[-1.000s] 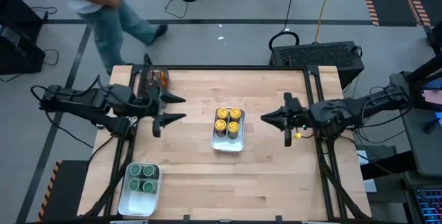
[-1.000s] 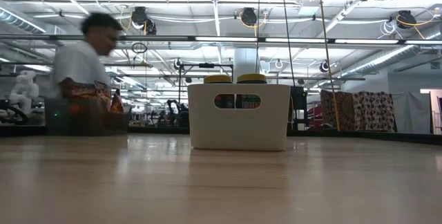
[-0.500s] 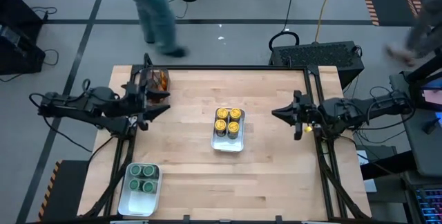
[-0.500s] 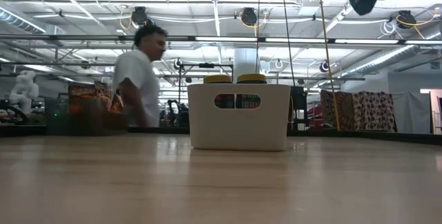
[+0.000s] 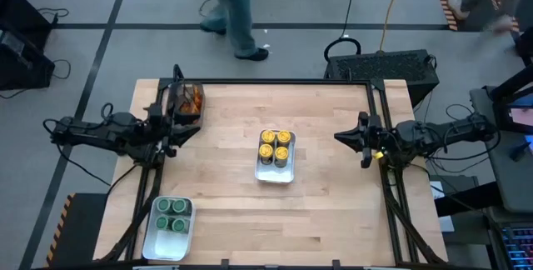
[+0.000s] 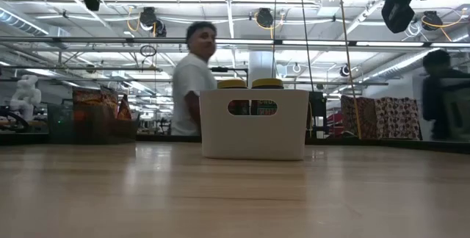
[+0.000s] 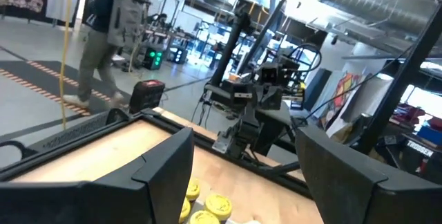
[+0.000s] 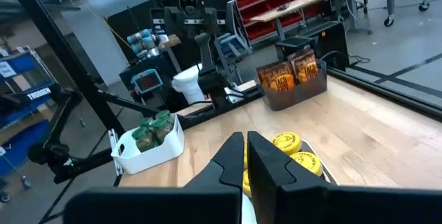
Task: Sort spices by type
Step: Return to Home Position
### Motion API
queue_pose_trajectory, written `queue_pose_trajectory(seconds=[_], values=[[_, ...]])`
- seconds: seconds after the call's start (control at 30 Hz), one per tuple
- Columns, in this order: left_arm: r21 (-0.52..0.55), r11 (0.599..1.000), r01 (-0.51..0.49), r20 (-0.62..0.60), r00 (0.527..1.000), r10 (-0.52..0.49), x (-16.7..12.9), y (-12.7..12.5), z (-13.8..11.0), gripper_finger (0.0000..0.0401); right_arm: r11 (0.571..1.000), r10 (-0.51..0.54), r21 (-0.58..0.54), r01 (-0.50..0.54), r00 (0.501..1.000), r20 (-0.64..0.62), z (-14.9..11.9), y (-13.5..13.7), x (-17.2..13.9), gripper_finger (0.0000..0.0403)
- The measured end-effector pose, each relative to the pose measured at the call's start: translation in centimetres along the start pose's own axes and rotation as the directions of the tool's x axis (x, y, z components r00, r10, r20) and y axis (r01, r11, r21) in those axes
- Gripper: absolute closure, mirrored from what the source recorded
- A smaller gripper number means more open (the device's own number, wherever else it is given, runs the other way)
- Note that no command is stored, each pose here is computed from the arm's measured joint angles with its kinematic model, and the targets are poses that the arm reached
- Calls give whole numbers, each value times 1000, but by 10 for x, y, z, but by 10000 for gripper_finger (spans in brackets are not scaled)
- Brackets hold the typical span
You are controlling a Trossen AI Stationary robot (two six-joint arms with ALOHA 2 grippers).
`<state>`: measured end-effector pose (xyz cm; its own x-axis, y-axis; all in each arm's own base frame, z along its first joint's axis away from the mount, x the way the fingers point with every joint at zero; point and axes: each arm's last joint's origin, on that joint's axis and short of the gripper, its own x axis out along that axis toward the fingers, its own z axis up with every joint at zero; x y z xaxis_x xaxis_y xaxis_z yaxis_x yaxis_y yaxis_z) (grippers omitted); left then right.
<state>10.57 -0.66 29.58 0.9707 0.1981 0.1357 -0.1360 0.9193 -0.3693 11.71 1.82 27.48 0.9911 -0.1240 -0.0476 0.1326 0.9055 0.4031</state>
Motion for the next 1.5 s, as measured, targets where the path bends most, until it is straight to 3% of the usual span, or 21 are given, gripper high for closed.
queue_pose_trajectory(seconds=[0.37,0.6,0.87,1.13,1.5], values=[[-62,998,-10,27,1000,12,-12,9,-11,143,997,-7,78,7,1000,2,-29,-18,-10,403],[-60,998,-10,22,1000,11,-14,10,-11,143,995,21,95,-33,992,126,-48,-27,-10,403],[-66,998,-1,38,999,4,-20,12,-10,143,993,12,112,-30,987,159,-62,-37,-16,403],[-151,988,15,67,998,-5,-21,24,-45,143,995,4,95,-19,988,156,-65,-43,-25,403],[-199,980,15,107,994,6,-25,37,-77,143,983,-121,146,108,989,84,-72,-55,-22,403]])
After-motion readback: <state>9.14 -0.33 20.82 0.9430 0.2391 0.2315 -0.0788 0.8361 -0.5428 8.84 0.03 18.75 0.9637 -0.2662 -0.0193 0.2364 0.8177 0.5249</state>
